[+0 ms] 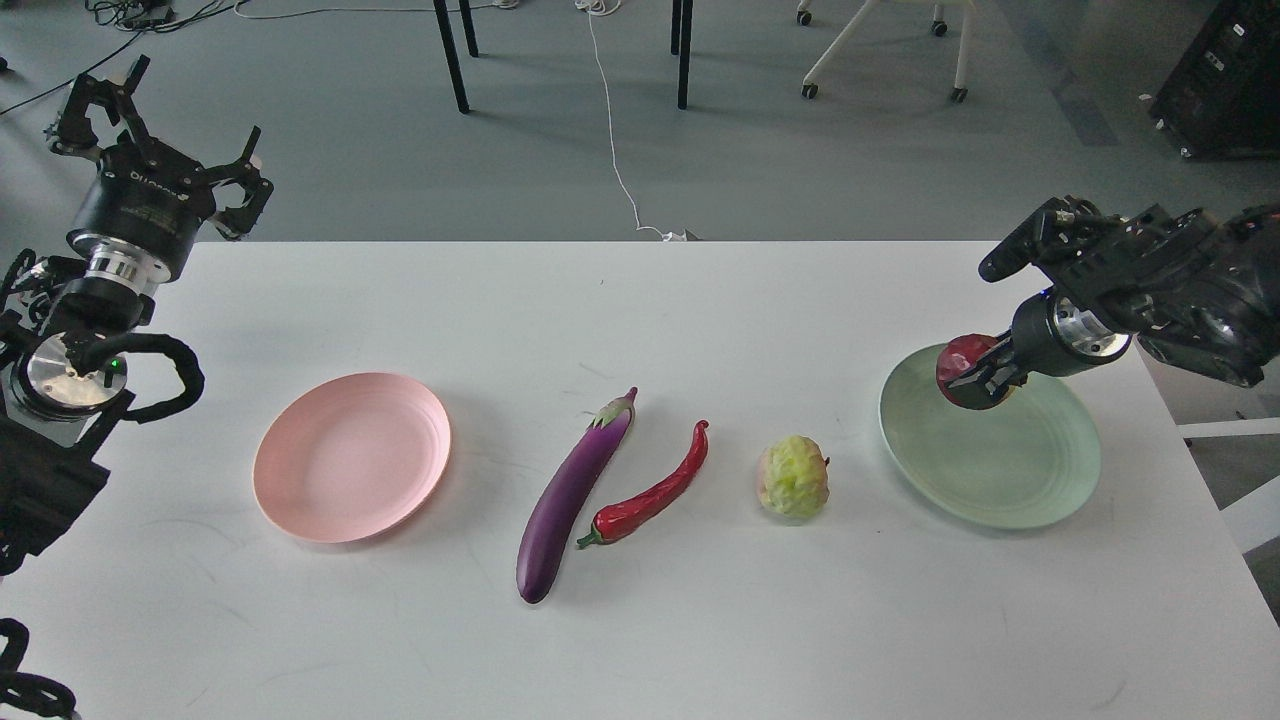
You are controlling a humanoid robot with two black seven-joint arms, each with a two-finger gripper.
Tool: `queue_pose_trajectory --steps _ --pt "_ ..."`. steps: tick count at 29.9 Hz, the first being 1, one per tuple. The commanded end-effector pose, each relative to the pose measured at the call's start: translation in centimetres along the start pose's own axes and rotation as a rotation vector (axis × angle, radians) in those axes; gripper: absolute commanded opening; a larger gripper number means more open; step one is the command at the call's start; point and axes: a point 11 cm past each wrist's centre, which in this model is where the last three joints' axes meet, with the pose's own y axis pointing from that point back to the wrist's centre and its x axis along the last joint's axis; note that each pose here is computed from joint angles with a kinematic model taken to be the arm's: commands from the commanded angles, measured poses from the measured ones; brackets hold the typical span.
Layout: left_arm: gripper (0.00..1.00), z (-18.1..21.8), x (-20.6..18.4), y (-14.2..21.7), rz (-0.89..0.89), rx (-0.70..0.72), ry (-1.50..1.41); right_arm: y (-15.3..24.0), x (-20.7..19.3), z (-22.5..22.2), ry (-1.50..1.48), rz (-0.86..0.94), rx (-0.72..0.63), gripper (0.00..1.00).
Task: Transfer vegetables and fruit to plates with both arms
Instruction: 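Reach the right gripper to the green guava and grasp it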
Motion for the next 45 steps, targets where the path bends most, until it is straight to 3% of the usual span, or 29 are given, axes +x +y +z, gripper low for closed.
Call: queue_pose_trajectory --steps 1,3,16,20,24,41,43,45 --pt "0.98 0.1 0.0 0.0 0.001 -0.001 -0.001 -0.4 -0.5 0.2 -0.014 0.005 -0.013 0.80" --pt "0.98 0.1 0.0 0.0 -0.001 -0.002 -0.004 -0.2 0.0 0.6 -0.026 0.031 -0.021 0.94" --pt "0.98 0.2 0.0 -0.1 -0.002 -0.001 -0.007 2.0 5.8 -0.7 -0.045 0.186 0.028 0.97" --pt "0.98 0.2 0.0 -0.1 -0.002 0.002 -0.007 3.1 8.8 -5.5 -0.051 0.245 0.174 0.97" --pt "0.98 0.2 0.0 -0.1 -0.002 0.003 -0.008 2.9 9.3 -11.3 0.034 0.181 0.292 0.97" --pt "0.98 1.3 0.6 0.3 0.009 -0.005 -0.033 -2.1 6.0 -18.4 0.175 -0.010 0.376 0.94" --pt "0.98 1.7 0.7 0.3 0.012 -0.009 -0.043 -2.3 5.6 -18.2 0.182 -0.027 0.364 0.90" --pt "0.98 2.1 0.8 0.4 0.014 -0.013 -0.049 -2.1 5.7 -18.2 0.183 -0.028 0.366 0.79"
